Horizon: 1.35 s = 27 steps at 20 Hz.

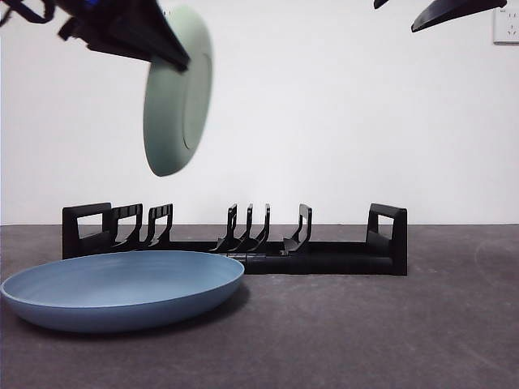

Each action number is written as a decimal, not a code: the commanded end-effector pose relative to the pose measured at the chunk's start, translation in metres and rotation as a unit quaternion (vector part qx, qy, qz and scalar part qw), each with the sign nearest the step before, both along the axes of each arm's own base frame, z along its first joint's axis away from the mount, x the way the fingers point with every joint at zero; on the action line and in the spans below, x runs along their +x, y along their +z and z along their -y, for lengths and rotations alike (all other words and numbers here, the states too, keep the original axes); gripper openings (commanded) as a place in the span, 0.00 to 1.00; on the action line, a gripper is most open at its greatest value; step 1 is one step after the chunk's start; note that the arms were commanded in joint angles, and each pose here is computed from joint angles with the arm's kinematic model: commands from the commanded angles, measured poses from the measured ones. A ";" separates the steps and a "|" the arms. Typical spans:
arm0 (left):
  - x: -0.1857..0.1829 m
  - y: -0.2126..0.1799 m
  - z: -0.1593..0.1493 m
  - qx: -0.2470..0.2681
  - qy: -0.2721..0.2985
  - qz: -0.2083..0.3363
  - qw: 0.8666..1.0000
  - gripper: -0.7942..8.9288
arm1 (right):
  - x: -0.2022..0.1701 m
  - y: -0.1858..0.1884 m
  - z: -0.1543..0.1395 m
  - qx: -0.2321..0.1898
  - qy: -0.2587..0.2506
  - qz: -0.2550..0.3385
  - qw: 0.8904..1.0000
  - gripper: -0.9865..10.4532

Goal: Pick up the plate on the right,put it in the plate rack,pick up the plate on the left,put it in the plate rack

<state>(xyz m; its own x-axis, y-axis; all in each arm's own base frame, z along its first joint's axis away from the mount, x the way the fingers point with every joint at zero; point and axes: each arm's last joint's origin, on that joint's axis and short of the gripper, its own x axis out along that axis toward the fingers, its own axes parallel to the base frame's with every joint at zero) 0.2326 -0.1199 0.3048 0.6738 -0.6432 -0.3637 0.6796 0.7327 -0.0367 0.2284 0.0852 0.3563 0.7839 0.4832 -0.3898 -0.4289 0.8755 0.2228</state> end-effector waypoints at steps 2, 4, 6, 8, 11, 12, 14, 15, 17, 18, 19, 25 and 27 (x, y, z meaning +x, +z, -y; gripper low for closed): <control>0.012 0.006 -0.023 -0.059 0.018 -0.013 0.998 0.07 | 0.001 0.000 0.000 0.002 -0.002 -0.001 1.000 0.33; 0.016 0.006 -0.032 -0.064 0.029 -0.015 0.997 0.07 | 0.001 0.000 0.000 0.002 -0.002 -0.001 1.000 0.33; 0.020 0.004 -0.037 -0.067 0.042 -0.017 0.997 0.07 | 0.001 0.000 0.000 0.002 -0.002 -0.001 1.000 0.33; 0.026 0.001 -0.040 -0.069 0.045 -0.018 0.996 0.07 | 0.001 0.000 0.000 0.002 -0.002 -0.001 1.000 0.33; 0.035 -0.006 -0.042 -0.069 0.050 -0.026 0.996 0.07 | 0.001 0.000 0.000 0.002 -0.002 -0.001 1.000 0.33; 0.038 -0.010 -0.042 -0.067 0.053 -0.032 0.996 0.07 | 0.001 0.000 0.000 0.002 -0.002 -0.001 1.000 0.33; 0.043 -0.017 -0.042 -0.063 0.055 -0.044 0.996 0.07 | 0.001 0.000 0.000 0.002 -0.002 -0.001 1.000 0.33; 0.046 -0.021 -0.041 -0.060 0.055 -0.051 0.995 0.07 | 0.001 0.000 0.000 0.002 -0.002 -0.002 1.000 0.33; 0.051 -0.029 -0.041 -0.055 0.058 -0.063 0.995 0.07 | 0.001 0.000 0.000 0.002 -0.002 -0.002 1.000 0.33; 0.054 -0.034 -0.041 -0.051 0.058 -0.070 0.995 0.07 | 0.001 0.000 0.000 0.002 -0.002 -0.002 1.000 0.33; 0.057 -0.038 -0.040 -0.046 0.056 -0.074 0.995 0.07 | 0.001 0.000 0.000 0.002 -0.002 -0.002 1.000 0.33; 0.066 -0.057 -0.038 -0.031 0.058 -0.106 0.992 0.08 | 0.001 0.000 0.000 0.002 0.000 -0.003 1.000 0.33; 0.066 -0.059 -0.039 -0.025 0.067 -0.113 0.991 0.08 | 0.000 -0.001 0.000 0.001 0.000 -0.006 1.000 0.33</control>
<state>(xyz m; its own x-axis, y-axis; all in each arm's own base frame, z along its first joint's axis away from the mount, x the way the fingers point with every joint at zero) 0.2970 -0.0818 0.2427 0.6495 -0.5752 -0.4973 0.5355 0.8103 -0.2379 0.2281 0.0851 0.3555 0.7802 0.4827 -0.3979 -0.4275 0.8758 0.2242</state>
